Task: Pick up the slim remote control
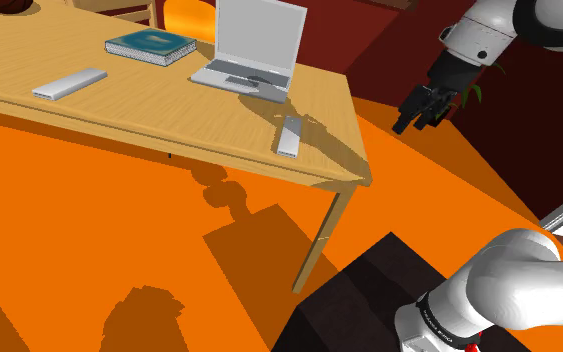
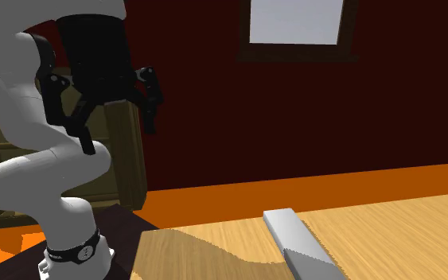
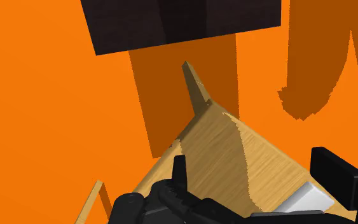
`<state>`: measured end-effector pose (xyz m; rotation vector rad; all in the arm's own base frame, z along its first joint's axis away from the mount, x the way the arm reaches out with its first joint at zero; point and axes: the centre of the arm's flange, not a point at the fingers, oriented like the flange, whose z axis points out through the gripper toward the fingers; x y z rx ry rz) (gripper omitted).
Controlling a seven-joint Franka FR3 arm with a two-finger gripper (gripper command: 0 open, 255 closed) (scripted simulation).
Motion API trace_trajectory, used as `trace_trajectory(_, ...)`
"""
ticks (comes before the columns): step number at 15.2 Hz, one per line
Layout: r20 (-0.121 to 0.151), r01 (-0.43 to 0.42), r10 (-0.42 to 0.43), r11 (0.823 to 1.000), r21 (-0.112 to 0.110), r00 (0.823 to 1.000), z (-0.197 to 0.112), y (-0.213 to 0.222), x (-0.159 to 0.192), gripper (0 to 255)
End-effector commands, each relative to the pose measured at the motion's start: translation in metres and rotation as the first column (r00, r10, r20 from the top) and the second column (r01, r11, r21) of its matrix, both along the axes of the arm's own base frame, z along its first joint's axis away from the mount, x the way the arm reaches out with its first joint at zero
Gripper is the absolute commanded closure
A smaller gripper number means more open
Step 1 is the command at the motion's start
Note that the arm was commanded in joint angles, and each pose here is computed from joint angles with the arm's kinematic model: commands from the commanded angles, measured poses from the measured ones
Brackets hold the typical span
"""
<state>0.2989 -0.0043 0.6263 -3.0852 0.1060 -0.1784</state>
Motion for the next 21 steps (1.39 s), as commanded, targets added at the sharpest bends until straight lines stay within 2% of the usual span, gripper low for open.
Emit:
trace_trajectory(1, 0.0, 0.0, 0.0, 1.0, 0.0, 1.0, 0.0, 0.0, 0.0, 0)
trace_trajectory(6, -0.027, 0.118, -0.118, 0.993, -0.009, 0.993, -0.02, 0.035, 0.058, 0)
trace_trajectory(11, -0.052, 0.234, -0.235, 0.972, -0.021, 0.971, -0.041, 0.063, 0.119, 0)
trace_trajectory(16, -0.076, 0.347, -0.349, 0.937, -0.036, 0.934, -0.064, 0.083, 0.182, 0)
trace_trajectory(21, -0.098, 0.454, -0.457, 0.889, -0.053, 0.884, -0.089, 0.095, 0.246, 0)
